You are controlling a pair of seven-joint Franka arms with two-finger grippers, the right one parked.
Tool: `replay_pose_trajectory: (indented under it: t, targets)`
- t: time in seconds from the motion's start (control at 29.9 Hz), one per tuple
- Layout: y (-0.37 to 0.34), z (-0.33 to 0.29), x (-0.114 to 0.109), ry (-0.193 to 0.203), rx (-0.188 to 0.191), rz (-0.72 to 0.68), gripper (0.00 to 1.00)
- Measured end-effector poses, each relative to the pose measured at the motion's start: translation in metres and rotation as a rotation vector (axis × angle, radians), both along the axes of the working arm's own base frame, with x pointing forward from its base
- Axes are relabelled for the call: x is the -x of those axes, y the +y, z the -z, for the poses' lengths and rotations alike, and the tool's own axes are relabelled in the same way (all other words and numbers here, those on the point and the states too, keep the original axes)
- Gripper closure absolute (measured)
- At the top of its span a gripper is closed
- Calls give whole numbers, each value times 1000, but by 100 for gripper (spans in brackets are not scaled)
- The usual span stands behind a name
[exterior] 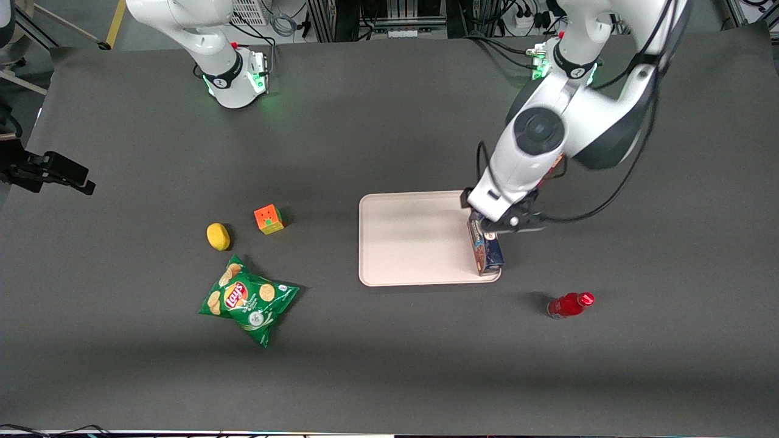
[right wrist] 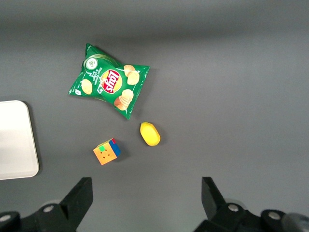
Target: Place cookie box on tray
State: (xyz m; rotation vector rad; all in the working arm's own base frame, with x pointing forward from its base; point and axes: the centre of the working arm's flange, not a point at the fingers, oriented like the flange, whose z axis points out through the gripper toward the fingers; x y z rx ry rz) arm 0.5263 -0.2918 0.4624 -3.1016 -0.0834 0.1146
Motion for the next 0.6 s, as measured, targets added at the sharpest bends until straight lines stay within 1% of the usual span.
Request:
replay_pose_trajectory:
  t: [0.13, 0.23, 0.37, 0.6]
  targets:
    - [30, -64, 5, 8, -31, 4, 0]
    - [56, -98, 4, -4, -38, 18, 0]
    - [97, -127, -2, -32, -24, 40, 0]
    - [189, -148, -16, -51, 10, 72, 0]
